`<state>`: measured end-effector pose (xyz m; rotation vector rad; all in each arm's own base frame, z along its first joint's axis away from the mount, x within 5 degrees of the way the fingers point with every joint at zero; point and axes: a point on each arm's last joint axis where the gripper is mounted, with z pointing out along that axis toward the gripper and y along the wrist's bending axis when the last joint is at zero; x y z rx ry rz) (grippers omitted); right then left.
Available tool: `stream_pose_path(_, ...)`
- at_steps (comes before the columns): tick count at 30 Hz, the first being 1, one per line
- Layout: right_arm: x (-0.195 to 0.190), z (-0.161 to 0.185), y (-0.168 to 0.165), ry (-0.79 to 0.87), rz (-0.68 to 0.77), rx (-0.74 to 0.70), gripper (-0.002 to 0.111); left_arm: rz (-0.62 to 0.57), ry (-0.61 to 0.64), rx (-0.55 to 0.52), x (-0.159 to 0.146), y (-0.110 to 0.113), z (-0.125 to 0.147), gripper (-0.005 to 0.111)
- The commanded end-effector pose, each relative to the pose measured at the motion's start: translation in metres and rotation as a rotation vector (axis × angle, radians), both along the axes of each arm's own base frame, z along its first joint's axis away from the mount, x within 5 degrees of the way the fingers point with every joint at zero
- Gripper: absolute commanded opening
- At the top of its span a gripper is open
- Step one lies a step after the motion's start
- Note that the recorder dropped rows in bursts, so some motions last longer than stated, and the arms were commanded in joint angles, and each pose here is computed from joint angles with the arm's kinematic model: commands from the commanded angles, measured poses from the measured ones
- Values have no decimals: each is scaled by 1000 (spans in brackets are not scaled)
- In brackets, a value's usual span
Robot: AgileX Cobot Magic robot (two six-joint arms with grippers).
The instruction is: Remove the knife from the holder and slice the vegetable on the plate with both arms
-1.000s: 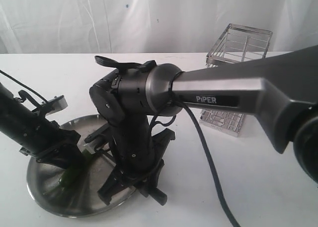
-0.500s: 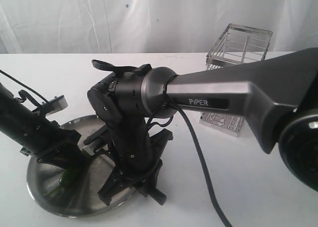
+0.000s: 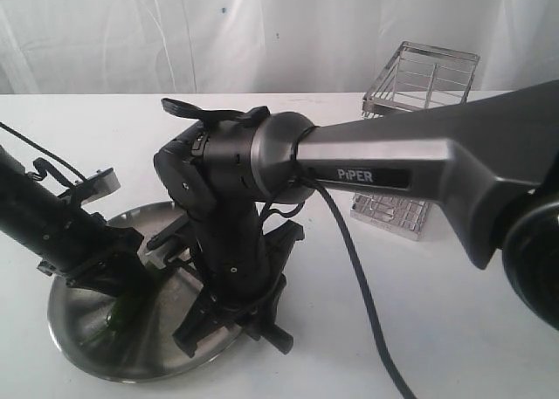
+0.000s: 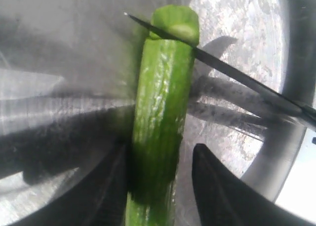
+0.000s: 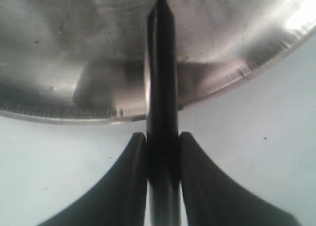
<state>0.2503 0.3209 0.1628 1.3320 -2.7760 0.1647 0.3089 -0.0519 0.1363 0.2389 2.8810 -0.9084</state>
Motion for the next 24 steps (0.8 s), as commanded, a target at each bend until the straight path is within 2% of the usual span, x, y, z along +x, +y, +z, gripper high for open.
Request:
stream_pose_path(1,3,7,-2,-15,26,8,1,-24,2,-3,-2,-2,-1,47)
stream_pose_path(10,13,26,7,-80,43,56,1,-23,-4,-19,-2,-3,2,47)
stream_pose_path(24,20,16,13,-98,77,31,1,-33,6,-32,-3,-4,3,47)
